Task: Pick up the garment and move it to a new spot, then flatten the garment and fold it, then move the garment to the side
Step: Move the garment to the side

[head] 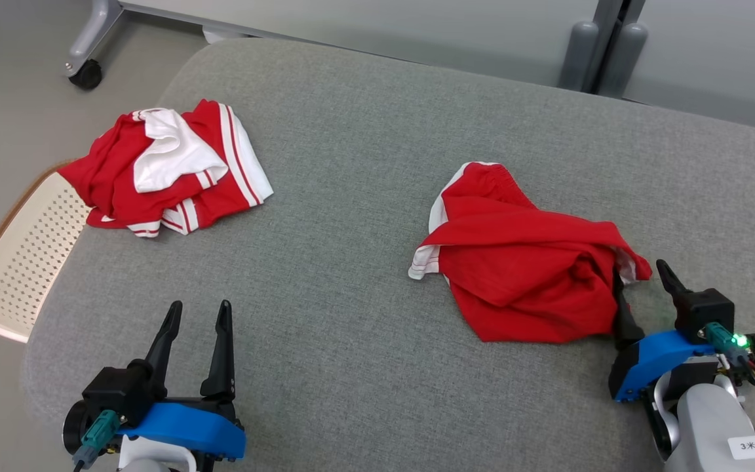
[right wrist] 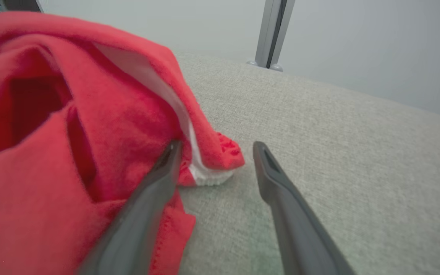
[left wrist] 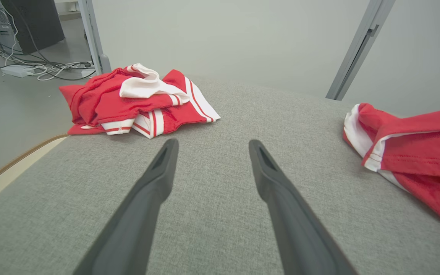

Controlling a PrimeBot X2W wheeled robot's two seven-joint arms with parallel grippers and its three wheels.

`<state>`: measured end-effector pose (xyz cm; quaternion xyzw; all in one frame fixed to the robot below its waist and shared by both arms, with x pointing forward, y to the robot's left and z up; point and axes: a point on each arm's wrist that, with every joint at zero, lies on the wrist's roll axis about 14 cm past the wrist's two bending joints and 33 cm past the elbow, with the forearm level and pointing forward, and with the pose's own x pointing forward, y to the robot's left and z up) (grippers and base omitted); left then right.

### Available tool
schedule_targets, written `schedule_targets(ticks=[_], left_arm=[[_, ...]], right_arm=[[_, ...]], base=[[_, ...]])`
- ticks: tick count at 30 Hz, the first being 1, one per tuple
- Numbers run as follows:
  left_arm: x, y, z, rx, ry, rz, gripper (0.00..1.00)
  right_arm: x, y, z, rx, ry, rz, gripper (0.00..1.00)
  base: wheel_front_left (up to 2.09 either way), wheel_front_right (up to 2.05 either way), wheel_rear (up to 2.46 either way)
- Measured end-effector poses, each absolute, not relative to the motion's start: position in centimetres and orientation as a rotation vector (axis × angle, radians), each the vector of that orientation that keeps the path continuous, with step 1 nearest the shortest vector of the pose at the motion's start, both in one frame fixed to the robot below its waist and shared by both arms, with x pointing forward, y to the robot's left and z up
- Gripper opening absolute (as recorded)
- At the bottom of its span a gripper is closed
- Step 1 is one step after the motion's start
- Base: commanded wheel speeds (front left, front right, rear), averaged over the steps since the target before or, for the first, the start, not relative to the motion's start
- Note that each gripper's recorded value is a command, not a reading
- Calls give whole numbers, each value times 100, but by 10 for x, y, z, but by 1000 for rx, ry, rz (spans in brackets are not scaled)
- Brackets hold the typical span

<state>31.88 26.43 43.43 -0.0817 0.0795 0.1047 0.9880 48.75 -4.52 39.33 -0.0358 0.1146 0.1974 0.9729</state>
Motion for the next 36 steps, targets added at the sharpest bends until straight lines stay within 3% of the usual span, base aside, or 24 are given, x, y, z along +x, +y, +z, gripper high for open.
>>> schedule_targets(ticks=[1,2,3,18,30,36], left_arm=[[318,264,434,-164,161,211,100],[318,264,434,-164,160,212,100],[317,264,435,-165,158,212,100],[314,233,442,-215,122,152,100],[327,212,443,-219,121,80,100],[318,214,434,-225,148,92,100]], right_arm=[[489,-46,394,-69,227,394,16],[491,-46,397,-68,219,392,16],[491,-46,400,-68,210,390,0],[509,-72,510,-94,-112,295,0],[533,-18,655,-198,-499,393,0],[519,2,683,-208,-572,454,0]], base=[[0,0,0],[0,0,0],[0,0,0],[0,0,0],[0,0,0],[0,0,0]])
